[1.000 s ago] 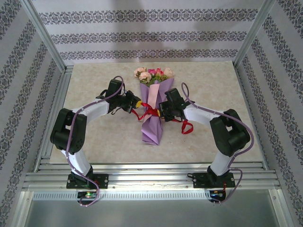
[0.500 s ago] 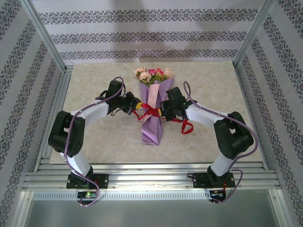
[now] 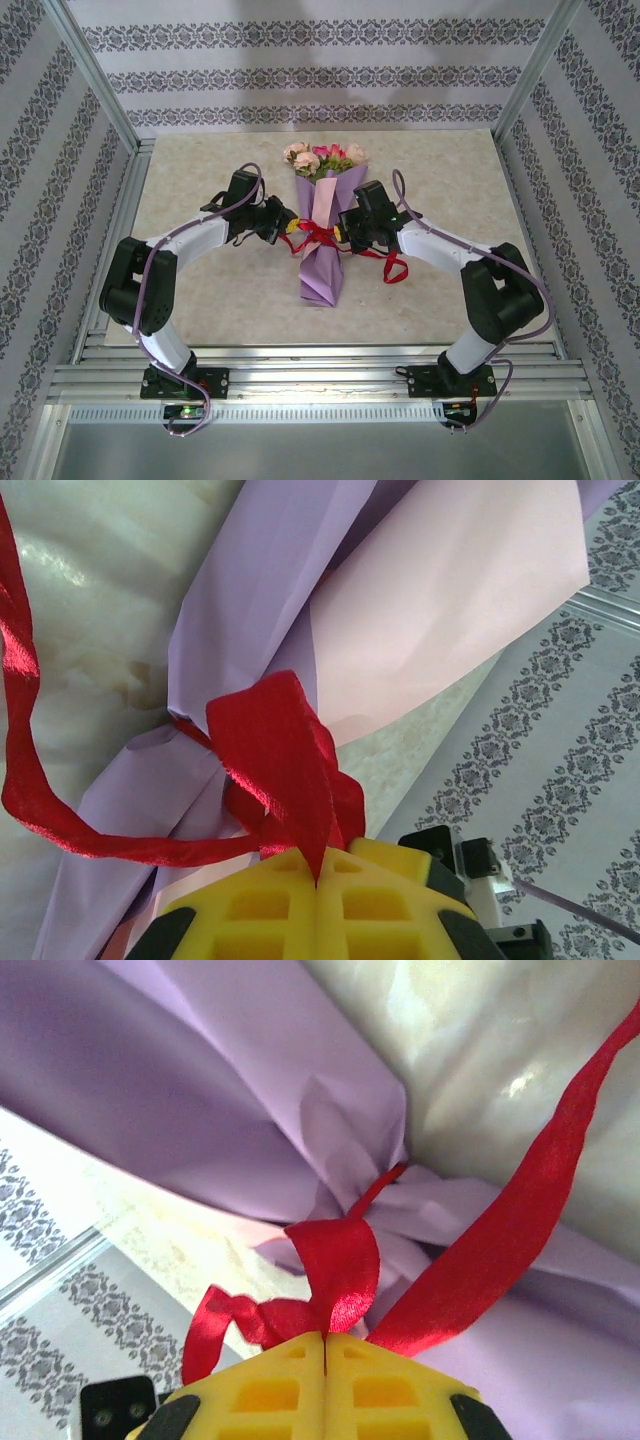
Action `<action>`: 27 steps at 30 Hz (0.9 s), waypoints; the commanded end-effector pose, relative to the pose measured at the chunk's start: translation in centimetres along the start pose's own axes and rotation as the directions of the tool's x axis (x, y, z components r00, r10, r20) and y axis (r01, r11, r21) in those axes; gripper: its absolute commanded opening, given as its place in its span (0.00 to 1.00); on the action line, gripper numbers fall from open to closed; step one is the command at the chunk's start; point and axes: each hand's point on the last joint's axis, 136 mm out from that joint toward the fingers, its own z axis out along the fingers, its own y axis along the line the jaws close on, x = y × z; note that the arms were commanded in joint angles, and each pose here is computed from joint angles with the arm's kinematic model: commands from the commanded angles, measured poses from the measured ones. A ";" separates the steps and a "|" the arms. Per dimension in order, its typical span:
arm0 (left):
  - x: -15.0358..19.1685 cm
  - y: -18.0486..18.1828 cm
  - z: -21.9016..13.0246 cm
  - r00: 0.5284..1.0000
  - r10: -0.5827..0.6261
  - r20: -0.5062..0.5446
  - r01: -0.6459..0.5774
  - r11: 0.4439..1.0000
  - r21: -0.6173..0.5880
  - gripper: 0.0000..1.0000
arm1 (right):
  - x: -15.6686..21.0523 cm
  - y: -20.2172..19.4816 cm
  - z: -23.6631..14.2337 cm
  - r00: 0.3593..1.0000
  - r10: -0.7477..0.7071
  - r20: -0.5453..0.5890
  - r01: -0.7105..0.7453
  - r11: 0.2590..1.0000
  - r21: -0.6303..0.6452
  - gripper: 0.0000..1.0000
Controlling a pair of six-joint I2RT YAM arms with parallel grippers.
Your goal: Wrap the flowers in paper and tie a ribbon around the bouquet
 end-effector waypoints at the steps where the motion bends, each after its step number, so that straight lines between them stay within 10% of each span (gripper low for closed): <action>1: 1.2 0.2 -0.3 1.000 0.024 -0.014 -0.024 1.000 -0.021 0.00 | 0.6 -0.5 -0.5 0.999 0.007 -0.045 -0.007 1.000 0.005 0.00; 27: 1.7 0.5 -0.4 1.000 0.029 -0.013 -0.029 0.999 -0.028 0.00 | 3.7 -2.2 0.1 0.984 0.081 -0.159 -0.081 0.997 0.009 0.00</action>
